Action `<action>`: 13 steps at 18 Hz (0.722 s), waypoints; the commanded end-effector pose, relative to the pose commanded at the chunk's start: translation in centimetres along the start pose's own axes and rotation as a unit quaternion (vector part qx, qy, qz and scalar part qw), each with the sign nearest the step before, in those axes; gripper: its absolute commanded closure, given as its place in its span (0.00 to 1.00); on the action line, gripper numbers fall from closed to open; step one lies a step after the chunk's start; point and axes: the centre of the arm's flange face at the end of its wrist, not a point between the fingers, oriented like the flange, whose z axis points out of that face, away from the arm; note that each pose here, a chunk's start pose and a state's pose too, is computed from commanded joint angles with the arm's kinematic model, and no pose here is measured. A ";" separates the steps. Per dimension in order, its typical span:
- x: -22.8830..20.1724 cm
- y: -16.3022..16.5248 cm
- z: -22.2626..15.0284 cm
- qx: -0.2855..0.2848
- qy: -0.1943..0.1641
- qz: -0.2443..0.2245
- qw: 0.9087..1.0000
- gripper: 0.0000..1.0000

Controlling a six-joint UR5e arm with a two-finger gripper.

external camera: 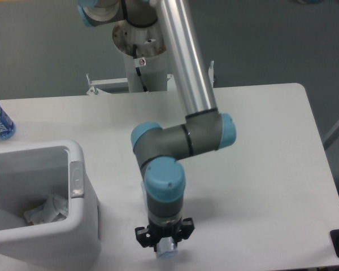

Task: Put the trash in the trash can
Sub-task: 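Close the gripper around the bottle's body, then lift the bottle and carry it over the trash bin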

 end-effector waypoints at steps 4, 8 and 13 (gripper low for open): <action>-2.4 -5.1 -10.9 0.115 0.044 -0.009 0.992 0.45; -1.5 -7.6 -19.8 0.196 0.085 0.011 0.977 0.45; 3.1 -7.0 -26.6 0.262 0.108 0.040 0.958 0.45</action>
